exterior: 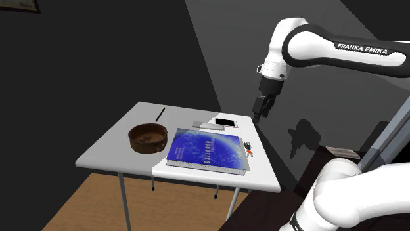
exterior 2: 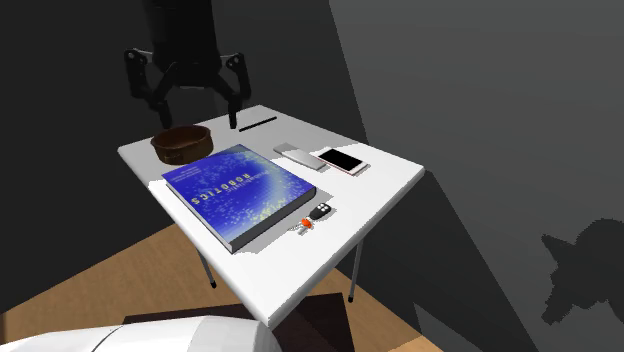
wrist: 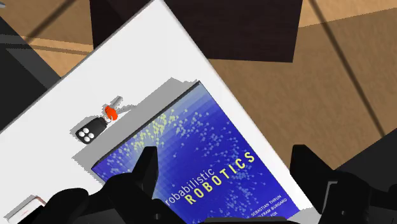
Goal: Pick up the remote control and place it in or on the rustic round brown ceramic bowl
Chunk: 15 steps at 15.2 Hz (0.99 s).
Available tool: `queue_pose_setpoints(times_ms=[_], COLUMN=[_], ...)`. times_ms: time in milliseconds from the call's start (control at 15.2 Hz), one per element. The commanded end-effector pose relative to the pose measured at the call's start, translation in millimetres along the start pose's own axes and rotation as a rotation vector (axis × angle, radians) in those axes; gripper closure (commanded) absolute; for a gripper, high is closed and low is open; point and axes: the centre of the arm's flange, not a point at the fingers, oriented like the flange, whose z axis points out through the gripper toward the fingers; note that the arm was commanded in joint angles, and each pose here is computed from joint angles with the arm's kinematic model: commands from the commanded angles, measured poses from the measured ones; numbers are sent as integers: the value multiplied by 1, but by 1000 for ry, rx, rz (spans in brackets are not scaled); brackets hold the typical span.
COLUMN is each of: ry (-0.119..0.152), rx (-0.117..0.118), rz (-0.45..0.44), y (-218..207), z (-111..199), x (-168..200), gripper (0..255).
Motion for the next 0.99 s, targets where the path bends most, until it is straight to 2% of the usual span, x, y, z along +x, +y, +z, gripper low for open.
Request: queue_pose_setpoints(times_ms=[0, 924], ry=[0, 0], rx=[0, -25], rz=[0, -251], y=[0, 102], z=[0, 87], x=[0, 124], gripper=[0, 0])
